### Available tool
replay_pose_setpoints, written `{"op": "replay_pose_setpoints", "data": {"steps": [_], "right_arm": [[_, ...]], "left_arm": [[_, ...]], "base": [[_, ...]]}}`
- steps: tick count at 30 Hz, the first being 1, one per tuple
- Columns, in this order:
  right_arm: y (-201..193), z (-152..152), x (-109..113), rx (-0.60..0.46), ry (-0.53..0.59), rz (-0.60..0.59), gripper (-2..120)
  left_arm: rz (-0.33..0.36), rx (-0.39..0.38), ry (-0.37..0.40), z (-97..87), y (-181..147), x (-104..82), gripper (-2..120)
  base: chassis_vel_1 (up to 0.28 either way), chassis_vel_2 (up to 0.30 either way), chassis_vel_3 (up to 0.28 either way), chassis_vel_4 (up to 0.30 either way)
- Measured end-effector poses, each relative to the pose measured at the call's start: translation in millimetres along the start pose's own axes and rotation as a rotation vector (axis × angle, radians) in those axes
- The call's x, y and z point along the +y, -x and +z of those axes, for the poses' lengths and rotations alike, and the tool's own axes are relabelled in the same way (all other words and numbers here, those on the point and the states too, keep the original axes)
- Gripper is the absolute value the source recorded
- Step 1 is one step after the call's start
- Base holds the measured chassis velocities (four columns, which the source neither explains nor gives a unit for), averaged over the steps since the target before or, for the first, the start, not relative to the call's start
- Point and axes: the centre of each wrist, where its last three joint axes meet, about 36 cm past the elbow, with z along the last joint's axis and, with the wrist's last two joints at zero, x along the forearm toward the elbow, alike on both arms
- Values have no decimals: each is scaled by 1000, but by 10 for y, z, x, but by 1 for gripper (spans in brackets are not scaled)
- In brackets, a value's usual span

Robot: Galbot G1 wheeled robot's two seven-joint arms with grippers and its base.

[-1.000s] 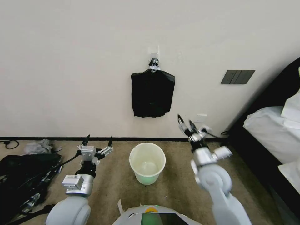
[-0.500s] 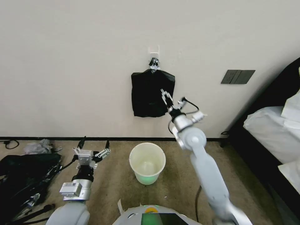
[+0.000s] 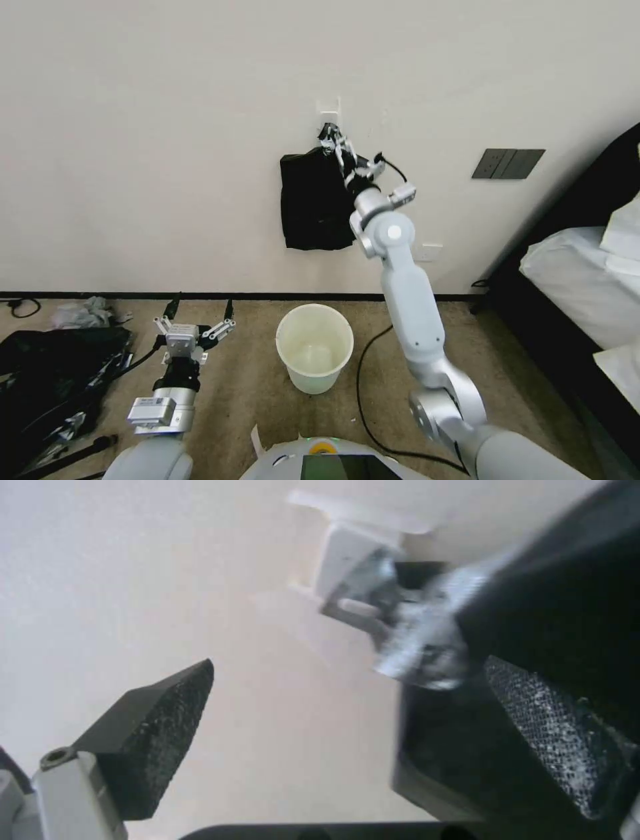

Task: Place a trash bag onto the trash bin.

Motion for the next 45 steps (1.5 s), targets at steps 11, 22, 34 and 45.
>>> {"op": "replay_pose_setpoints", "data": {"steps": [11, 22, 34, 45], "right_arm": [[216, 42, -76, 12, 9, 35, 100], [355, 48, -141, 16, 7, 63, 96], [431, 79, -97, 2, 19, 56, 60], [384, 106, -78, -2, 23, 59, 22]], "left_arm": [[-13, 0, 5, 3, -7, 6, 100], [-29, -3, -3, -1, 2, -12, 100], [-33, -1, -6, 0, -3, -18, 100], [-35, 0, -10, 2, -11, -31, 100]], "base": [[0, 0, 0, 0], [0, 0, 0, 0], [0, 0, 0, 0], [0, 0, 0, 0]]}}
